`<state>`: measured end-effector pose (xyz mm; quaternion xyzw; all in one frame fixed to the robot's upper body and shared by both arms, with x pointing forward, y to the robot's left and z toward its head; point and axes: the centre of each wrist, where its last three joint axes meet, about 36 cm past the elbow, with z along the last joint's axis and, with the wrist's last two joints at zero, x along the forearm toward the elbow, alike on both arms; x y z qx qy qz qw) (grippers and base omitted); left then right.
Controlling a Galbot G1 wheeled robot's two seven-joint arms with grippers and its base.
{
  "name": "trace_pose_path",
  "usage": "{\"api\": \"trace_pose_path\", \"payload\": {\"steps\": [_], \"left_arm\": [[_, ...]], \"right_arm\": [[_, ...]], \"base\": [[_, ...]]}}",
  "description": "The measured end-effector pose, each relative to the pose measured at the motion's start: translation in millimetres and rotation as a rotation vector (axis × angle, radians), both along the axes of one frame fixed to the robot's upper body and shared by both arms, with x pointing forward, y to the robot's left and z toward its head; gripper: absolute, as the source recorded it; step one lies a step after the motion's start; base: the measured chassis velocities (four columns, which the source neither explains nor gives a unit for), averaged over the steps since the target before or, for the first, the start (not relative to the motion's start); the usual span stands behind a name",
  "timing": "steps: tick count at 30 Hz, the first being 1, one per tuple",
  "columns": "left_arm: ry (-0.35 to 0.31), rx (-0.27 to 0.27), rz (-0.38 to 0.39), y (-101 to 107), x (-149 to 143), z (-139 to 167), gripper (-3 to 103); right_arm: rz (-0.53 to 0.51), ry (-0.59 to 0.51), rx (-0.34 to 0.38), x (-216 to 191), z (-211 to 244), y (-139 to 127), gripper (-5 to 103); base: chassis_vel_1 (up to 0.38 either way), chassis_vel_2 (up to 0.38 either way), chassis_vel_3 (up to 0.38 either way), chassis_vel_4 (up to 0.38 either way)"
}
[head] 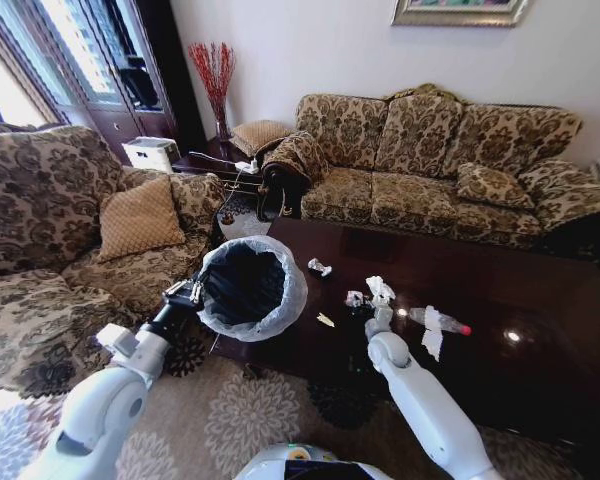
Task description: Move to the front of the table and place the trash on the table into the trash bin.
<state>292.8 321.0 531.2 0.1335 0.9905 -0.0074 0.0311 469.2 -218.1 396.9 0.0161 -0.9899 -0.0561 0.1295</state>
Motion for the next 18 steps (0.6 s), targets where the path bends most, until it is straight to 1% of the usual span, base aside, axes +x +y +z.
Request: {"api": "trace_pose_path", "payload": {"steps": [3, 4, 7, 8, 9, 10, 11, 13, 14, 17, 18], "left_arm": [[0.014, 0.005, -0.017, -3.4, 2.4, 0.4, 3], [0.014, 0.005, -0.017, -3.4, 2.4, 0.4, 3], [0.043, 0.01, -0.033, -6.9, 5.7, 4.6, 3], [0.043, 0.01, -0.033, -6.9, 5.7, 4.6, 3], [0.052, 0.015, -0.044, -6.9, 6.8, 6.3, 3], [0.075, 0.024, -0.077, -6.5, 9.0, 9.3, 3], [0.075, 0.024, -0.077, -6.5, 9.0, 9.3, 3], [0.11, 0.02, -0.108, -6.9, 13.9, 9.2, 3], [0.11, 0.02, -0.108, -6.9, 13.9, 9.2, 3], [0.141, -0.001, -0.114, -8.9, 19.0, 7.4, 3], [0.141, -0.001, -0.114, -8.9, 19.0, 7.4, 3]], "right_arm": [[0.044, -0.1, 0.026, -3.6, 53.7, 3.1, 0], [0.044, -0.1, 0.026, -3.6, 53.7, 3.1, 0], [0.14, -0.207, 0.06, -17.6, 118.5, 2.6, 0], [0.14, -0.207, 0.06, -17.6, 118.5, 2.6, 0], [0.176, -0.234, 0.07, -21.7, 134.0, 1.2, 0], [0.248, -0.277, 0.097, -27.2, 158.3, -1.4, 0], [0.248, -0.277, 0.097, -27.2, 158.3, -1.4, 0], [0.373, -0.331, 0.15, -35.9, 191.4, 1.9, 0], [0.373, -0.331, 0.15, -35.9, 191.4, 1.9, 0], [0.555, -0.363, 0.229, -50.4, 226.2, 21.0, 0], [0.555, -0.363, 0.229, -50.4, 226.2, 21.0, 0]], "base": [[0.0, 0.0, 0.0, 0.0], [0.0, 0.0, 0.0, 0.0], [0.0, 0.0, 0.0, 0.0], [0.0, 0.0, 0.0, 0.0], [0.0, 0.0, 0.0, 0.0], [0.0, 0.0, 0.0, 0.0], [0.0, 0.0, 0.0, 0.0], [0.0, 0.0, 0.0, 0.0], [0.0, 0.0, 0.0, 0.0], [0.0, 0.0, 0.0, 0.0], [0.0, 0.0, 0.0, 0.0]]}}
